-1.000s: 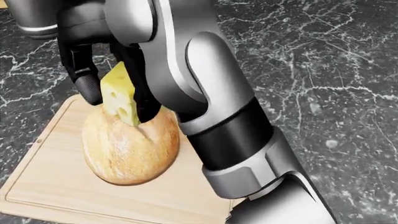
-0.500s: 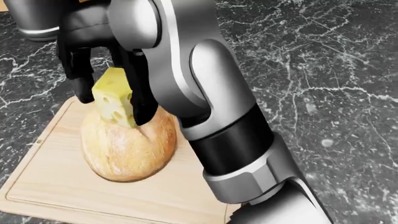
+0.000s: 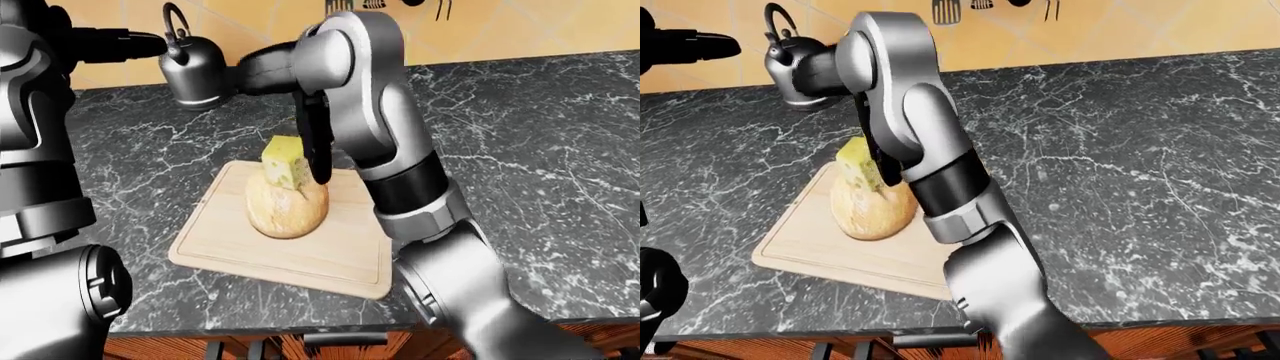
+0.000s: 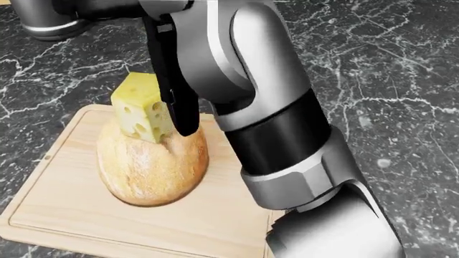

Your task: Pick up the wedge of cheese and place it on the slice of bread to prepare a simple cheese on bread dish.

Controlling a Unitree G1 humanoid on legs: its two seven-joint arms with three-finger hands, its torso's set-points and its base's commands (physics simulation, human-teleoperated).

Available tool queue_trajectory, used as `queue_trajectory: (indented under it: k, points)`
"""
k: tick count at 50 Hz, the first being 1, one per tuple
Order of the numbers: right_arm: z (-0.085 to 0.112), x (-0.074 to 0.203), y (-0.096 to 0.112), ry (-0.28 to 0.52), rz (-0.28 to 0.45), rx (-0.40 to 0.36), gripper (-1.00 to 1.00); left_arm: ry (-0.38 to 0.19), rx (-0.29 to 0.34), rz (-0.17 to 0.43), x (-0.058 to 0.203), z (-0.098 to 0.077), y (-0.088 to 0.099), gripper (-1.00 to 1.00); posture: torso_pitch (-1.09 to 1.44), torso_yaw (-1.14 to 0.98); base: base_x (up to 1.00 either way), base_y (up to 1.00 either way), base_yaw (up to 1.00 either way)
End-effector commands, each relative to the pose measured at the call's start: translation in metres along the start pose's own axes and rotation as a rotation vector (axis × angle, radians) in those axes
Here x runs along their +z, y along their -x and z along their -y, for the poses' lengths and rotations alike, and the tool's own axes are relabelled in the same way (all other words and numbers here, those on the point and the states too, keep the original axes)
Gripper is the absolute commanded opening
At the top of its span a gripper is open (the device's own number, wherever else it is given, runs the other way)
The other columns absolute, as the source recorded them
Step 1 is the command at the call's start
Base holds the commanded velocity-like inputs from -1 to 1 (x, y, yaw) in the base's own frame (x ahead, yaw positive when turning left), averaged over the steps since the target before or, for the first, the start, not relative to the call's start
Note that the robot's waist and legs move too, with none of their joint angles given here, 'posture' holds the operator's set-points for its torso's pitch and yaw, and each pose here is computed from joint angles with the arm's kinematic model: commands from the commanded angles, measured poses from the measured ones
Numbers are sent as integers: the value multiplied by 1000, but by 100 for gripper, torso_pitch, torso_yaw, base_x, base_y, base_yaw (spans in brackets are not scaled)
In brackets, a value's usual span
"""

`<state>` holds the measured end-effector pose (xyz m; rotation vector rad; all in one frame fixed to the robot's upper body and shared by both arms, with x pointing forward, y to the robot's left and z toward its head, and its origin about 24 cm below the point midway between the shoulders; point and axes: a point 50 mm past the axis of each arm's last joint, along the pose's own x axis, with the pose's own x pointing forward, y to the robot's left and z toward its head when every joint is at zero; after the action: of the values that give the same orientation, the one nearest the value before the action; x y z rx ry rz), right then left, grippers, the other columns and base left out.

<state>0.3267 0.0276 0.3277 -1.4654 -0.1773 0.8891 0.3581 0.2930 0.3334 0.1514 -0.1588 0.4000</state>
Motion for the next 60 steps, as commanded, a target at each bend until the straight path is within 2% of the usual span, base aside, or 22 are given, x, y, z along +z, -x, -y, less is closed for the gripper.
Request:
queue_trajectory:
  k: [1,13,27,31,36,45,53,60]
  points:
    - [17,6,16,14,15,-78,100,12,21,105,26,-7,5,100,0,0,0,0,0]
    - [57,-14,54,-57,-17,-177,100,9,24,111,32,-8,6,100,0,0,0,0,0]
    - [71,-47,79,-160,-58,-286,100,12,23,128,45,-10,11,100,0,0,0,0,0]
    - [84,-53,94,-231,-31,-386,100,16,22,138,52,-14,16,100,0,0,0,0,0]
    - [96,-57,104,-272,-17,-465,100,15,18,148,58,-13,17,100,0,0,0,0,0]
    - [110,-82,123,-384,7,-625,100,8,-16,184,78,-2,20,100,0,0,0,0,0]
    - [122,-92,144,-430,6,-727,100,3,-35,216,99,4,24,100,0,0,0,0,0]
    - [137,-89,165,-440,18,-811,100,-1,-42,234,112,6,28,100,0,0,0,0,0]
